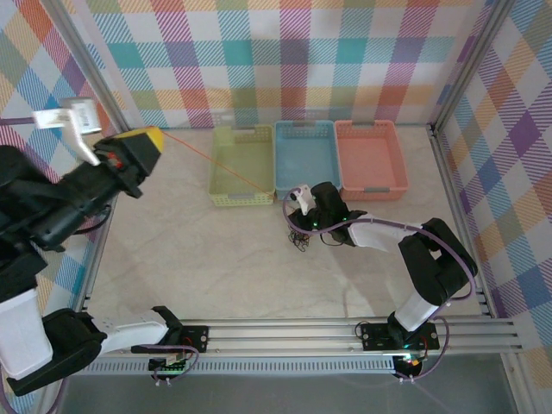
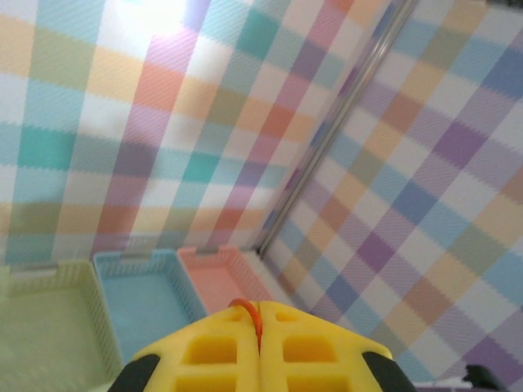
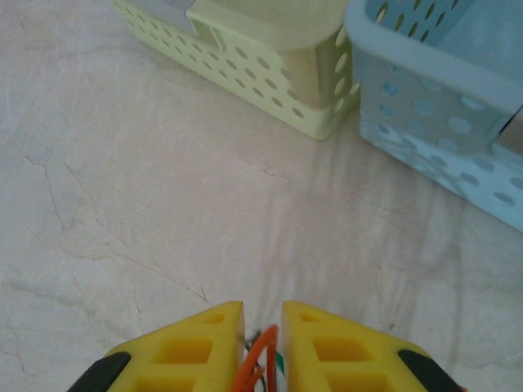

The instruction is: Untangle the cables

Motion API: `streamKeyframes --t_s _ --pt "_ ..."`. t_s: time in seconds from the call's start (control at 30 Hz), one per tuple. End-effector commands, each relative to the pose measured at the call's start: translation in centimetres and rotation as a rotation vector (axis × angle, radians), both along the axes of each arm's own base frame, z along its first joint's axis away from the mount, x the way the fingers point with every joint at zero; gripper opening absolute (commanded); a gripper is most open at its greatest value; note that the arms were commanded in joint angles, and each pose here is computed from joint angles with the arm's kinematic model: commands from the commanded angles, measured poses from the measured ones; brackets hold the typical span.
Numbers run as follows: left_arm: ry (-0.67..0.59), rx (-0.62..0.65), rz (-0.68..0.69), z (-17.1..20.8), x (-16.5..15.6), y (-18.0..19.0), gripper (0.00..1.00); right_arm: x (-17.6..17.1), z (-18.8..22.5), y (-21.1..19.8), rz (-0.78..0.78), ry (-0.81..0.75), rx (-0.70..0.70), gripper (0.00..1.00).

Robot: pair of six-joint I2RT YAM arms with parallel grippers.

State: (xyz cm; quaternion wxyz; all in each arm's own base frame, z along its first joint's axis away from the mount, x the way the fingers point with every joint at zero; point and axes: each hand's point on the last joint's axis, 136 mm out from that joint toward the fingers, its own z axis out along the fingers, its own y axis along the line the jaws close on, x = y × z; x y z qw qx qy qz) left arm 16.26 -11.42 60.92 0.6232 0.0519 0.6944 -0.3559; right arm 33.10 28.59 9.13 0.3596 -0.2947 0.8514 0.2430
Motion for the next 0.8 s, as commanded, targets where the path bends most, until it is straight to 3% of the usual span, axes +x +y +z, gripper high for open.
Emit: streamKeyframes --t_s 0.0,0.13,0.33,0.53,0.77 --pt "-0.113 -0.063 0.058 2.9 -2.7 3.7 0.0 0.6 -1.4 -1.2 -0.057 0.046 -0.048 0.22" --pt "-0.139 -0.089 0.073 2.6 -3.3 4.5 0.0 0.8 -1.7 -1.5 -0.074 0.063 -0.063 0.22" --pt "-0.072 -0.033 0.076 -0.3 -1.3 2.9 0.0 0.9 -1.8 -1.6 -0.08 0.067 -0.065 0.22" --pt "0.13 0.053 0.083 -9.3 1.7 0.3 0.0 0.8 -1.5 -1.5 -0.073 0.056 -0.053 0.19" --pt "0.326 0.155 0.189 -21.0 2.2 1.9 0.0 0.8 -1.3 -1.4 -0.071 0.054 -0.041 0.11"
